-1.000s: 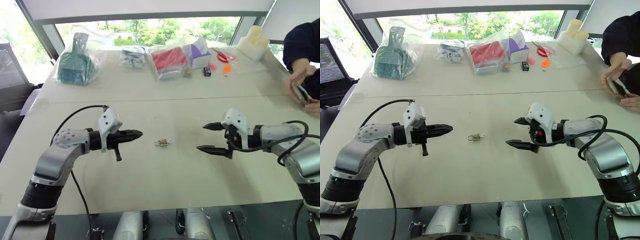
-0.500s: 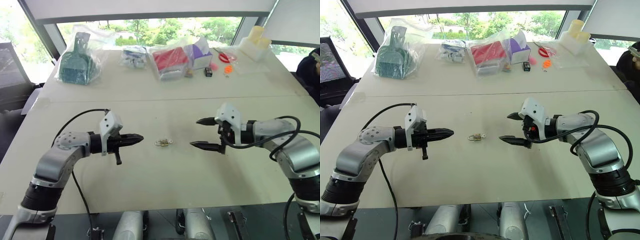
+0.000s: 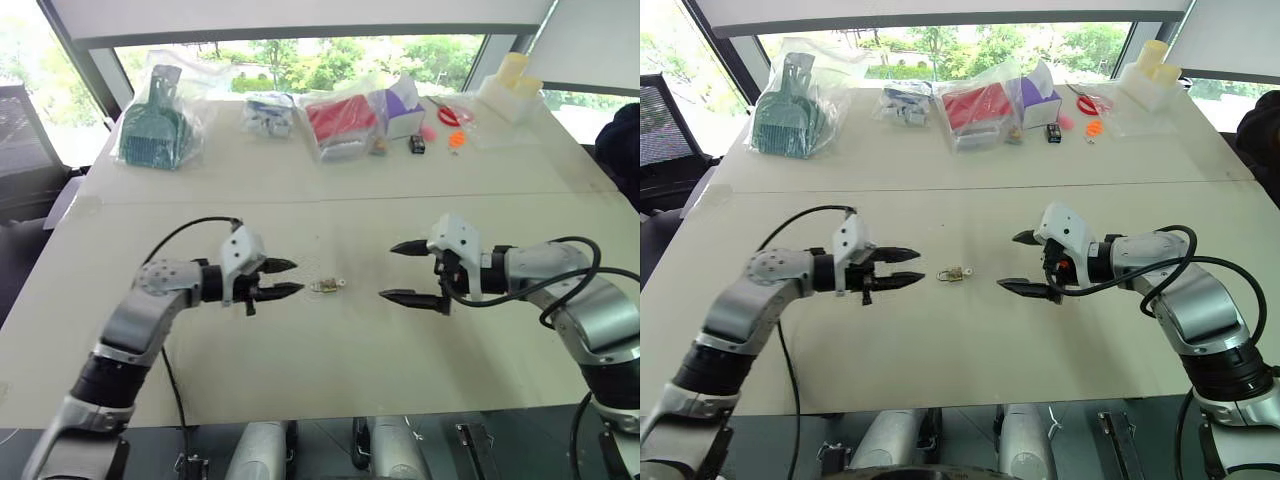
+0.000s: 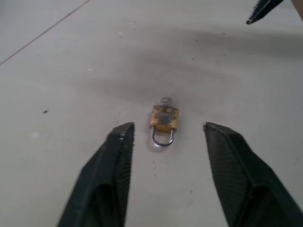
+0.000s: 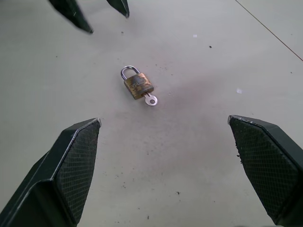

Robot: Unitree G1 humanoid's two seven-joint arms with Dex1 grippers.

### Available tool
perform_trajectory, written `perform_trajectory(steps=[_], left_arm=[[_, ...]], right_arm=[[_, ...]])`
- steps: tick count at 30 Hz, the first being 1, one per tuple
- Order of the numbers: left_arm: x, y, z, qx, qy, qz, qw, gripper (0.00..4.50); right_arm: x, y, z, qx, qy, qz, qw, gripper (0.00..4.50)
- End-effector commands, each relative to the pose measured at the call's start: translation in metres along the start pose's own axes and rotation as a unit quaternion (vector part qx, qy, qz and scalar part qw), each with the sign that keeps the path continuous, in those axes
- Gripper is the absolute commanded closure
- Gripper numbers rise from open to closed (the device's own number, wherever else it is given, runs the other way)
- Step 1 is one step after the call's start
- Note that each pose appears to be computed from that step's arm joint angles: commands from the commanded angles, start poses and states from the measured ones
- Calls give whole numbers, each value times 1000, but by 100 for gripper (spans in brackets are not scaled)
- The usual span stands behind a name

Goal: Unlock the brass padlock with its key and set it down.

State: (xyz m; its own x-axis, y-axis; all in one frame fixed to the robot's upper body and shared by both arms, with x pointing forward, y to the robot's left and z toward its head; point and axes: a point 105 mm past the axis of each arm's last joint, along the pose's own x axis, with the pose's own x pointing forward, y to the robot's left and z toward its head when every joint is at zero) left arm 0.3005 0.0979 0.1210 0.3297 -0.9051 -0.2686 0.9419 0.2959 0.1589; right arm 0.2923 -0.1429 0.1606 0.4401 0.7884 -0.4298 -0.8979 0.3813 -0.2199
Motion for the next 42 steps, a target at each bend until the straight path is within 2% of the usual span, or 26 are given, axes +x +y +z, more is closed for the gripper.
perform_trajectory(steps=[1, 2, 10, 19, 22, 27, 29, 34, 38, 42], left_arm=[[10, 2, 5, 43, -8, -6, 999, 37], [14, 3, 3, 48, -8, -7, 999, 2], [42, 19, -8, 48, -9, 1, 999, 2], [52, 11, -26, 83, 22, -45, 995, 2], [52, 13, -32, 95, 34, -42, 994, 77], [51, 17, -32, 93, 37, -34, 994, 313], [50, 21, -32, 85, 38, -28, 995, 375], [32, 39, -9, 58, 26, -37, 997, 375], [15, 47, 23, 69, 7, -63, 996, 375], [7, 57, 50, 84, -12, -61, 994, 375]], right_arm=[[-8, -1, 11, -23, -10, -22, 999, 0], [-9, 0, 11, -21, -11, -24, 999, 0], [-12, 8, 4, -20, 5, -36, 999, 0], [-14, 9, 3, -23, 8, -50, 998, 0], [-13, 8, 4, -24, 5, -53, 998, 0], [-10, 7, 6, -29, 1, -53, 998, 0], [-6, 5, 10, -37, -7, -59, 998, 0], [19, -9, 24, -132, -18, -99, 986, 0], [39, -15, 29, -263, -1, -118, 958, 0], [50, -18, 42, -326, -32, -136, 935, 0]])
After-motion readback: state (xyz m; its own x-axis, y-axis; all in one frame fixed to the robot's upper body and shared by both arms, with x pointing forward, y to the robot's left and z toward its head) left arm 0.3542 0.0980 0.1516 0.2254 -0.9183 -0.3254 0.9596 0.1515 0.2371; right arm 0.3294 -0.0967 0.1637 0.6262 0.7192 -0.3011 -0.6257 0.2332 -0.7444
